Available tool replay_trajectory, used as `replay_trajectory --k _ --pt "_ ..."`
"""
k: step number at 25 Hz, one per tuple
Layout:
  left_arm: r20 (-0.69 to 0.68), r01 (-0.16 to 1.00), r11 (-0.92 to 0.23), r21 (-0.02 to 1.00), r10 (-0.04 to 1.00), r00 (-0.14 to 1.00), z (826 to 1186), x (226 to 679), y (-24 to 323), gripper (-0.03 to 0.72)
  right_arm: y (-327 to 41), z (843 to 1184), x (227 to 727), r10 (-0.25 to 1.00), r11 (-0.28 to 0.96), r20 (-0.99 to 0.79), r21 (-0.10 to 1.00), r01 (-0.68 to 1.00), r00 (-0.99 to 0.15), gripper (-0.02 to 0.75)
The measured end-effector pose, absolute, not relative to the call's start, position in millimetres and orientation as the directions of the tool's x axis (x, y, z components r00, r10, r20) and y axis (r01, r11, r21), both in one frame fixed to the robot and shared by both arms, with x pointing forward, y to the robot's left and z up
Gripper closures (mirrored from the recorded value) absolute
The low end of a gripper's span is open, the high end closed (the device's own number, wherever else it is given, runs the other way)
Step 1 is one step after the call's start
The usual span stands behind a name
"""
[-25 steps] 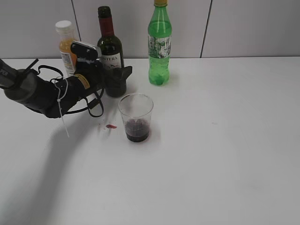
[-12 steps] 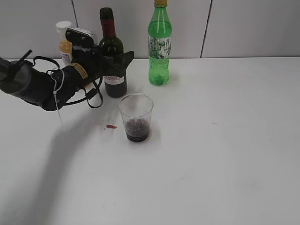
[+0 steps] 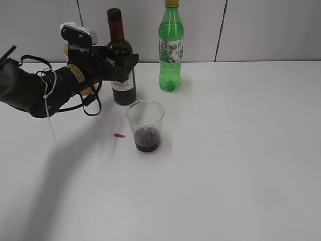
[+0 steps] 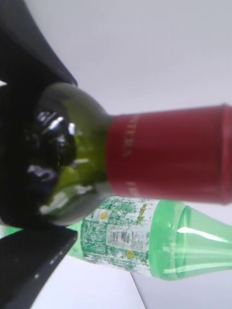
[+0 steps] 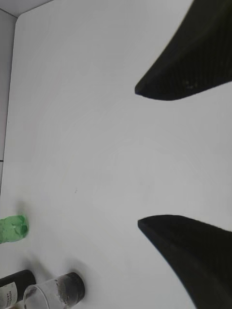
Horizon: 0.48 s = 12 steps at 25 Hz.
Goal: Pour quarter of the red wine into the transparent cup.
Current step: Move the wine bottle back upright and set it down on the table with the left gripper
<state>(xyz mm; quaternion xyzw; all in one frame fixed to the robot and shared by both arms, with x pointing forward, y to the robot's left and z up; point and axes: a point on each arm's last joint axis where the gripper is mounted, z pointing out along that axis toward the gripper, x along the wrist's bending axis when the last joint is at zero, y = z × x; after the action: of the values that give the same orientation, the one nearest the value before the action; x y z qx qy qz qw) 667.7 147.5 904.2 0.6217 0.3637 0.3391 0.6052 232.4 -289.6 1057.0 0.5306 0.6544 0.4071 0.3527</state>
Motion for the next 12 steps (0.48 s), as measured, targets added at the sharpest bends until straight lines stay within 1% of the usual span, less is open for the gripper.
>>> replay_trajectory --k 12 --pt "-0.016 0.053 -0.012 0.999 0.867 0.498 915.4 644.2 163.3 0.043 -289.6 1057.0 232.4 0.982 0.105 -0.030 0.907 0.407 -0.188 0.145"
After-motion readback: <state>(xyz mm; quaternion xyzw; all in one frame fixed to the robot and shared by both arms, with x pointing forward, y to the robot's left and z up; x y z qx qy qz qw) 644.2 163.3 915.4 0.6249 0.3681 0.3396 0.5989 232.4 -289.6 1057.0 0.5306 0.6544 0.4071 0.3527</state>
